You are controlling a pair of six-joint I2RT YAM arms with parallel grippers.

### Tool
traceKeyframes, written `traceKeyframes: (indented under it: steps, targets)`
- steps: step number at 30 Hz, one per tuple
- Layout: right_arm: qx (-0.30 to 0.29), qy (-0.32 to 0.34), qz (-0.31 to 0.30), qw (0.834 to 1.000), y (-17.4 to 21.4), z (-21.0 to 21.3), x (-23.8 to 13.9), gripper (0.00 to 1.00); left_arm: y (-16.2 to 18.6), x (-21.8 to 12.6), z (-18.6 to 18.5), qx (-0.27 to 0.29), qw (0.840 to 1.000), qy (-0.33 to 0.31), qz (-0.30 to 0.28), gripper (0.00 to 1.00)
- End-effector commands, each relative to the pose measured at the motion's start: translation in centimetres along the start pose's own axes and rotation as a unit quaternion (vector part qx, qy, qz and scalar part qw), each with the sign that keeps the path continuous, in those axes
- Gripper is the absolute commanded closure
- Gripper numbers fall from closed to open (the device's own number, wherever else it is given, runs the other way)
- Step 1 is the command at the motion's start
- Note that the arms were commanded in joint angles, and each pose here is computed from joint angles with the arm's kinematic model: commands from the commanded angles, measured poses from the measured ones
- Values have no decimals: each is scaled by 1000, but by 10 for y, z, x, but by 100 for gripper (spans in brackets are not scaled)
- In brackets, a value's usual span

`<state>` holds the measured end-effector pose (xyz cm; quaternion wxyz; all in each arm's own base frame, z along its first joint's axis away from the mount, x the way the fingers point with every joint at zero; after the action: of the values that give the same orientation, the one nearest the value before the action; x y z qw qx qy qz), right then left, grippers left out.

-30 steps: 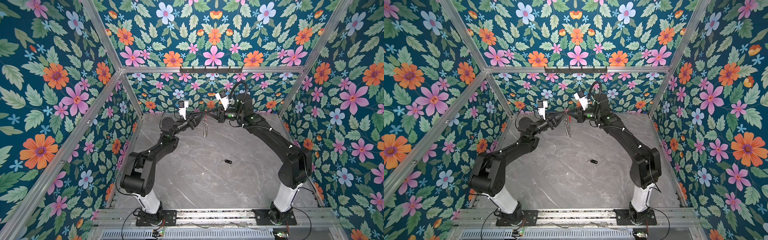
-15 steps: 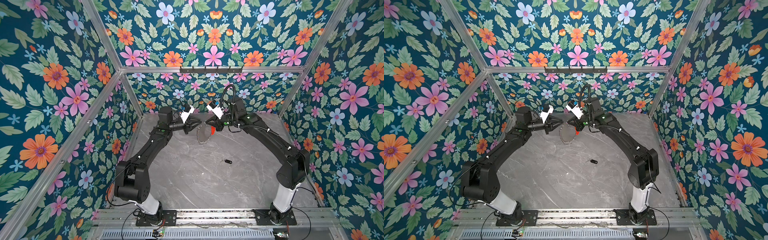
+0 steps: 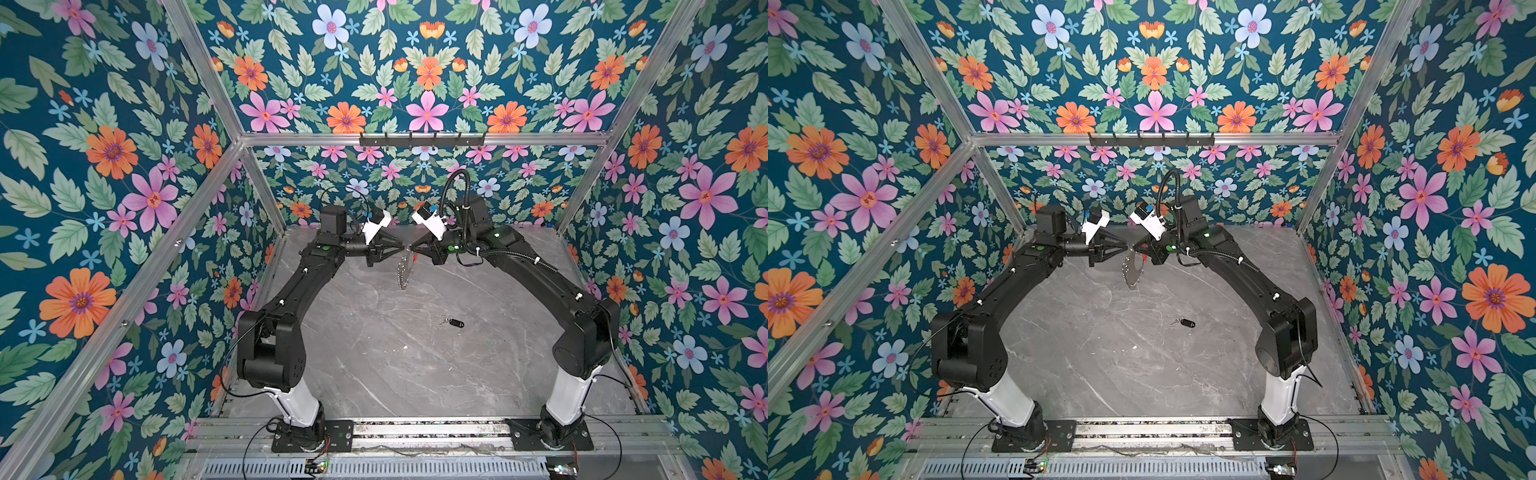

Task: Put the keys on the keyring

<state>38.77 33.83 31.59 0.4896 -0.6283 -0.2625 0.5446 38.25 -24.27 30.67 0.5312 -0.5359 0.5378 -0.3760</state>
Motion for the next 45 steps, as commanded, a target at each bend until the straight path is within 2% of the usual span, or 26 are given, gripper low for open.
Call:
traceKeyframes:
  steps: [1, 11, 18, 23, 27, 31, 37, 38, 40, 42, 45]
  targets:
    - [-14, -18, -19, 1000, -11, 7, -2, 100, -3, 0, -8, 5, 1000, 22, -9, 74]
    - [-4, -29, -15, 999, -8, 7, 2, 100, -9, 0, -10, 11, 999, 26, -21, 71]
    - [2, -39, -9, 999, -7, 9, 5, 100, -9, 1, -10, 0, 999, 36, -23, 78]
    - [4, -44, -8, 999, -7, 10, 7, 100, -6, 4, -12, -8, 999, 43, -21, 78]
    - [5, -44, -10, 999, -9, 10, 8, 100, -6, 4, -14, -11, 999, 49, -21, 86]
    - [6, -44, -11, 999, -10, 10, 8, 100, -4, 5, -17, -15, 998, 55, -20, 100]
    - [19, -24, -26, 999, -15, 4, 8, 100, -3, 5, -24, -13, 998, 64, -27, 100]
    - [20, -16, -31, 999, -16, 2, 7, 99, -5, 5, -23, -9, 998, 59, -35, 100]
    - [28, 16, -50, 998, -21, -6, 3, 81, -14, 4, -22, -10, 997, 38, -67, 100]
    - [39, 50, -74, 995, -26, -16, -3, 69, -26, -3, -23, -9, 993, 17, -118, 100]
    - [72, 86, -118, 987, -31, -28, -11, 68, -49, -17, -32, 1, 978, 5, -211, 100]
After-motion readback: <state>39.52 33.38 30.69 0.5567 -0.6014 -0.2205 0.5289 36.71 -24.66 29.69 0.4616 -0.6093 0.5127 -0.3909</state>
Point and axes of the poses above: each gripper's point midway between its finger pads, its own x axis out along the fingers, its own z axis along the line the jaws close on, y = z × x, the point moved 1 cm from there along -x, back along the fingers, and after that the axes turned 5 degrees about -x, right-handed, at the moved point
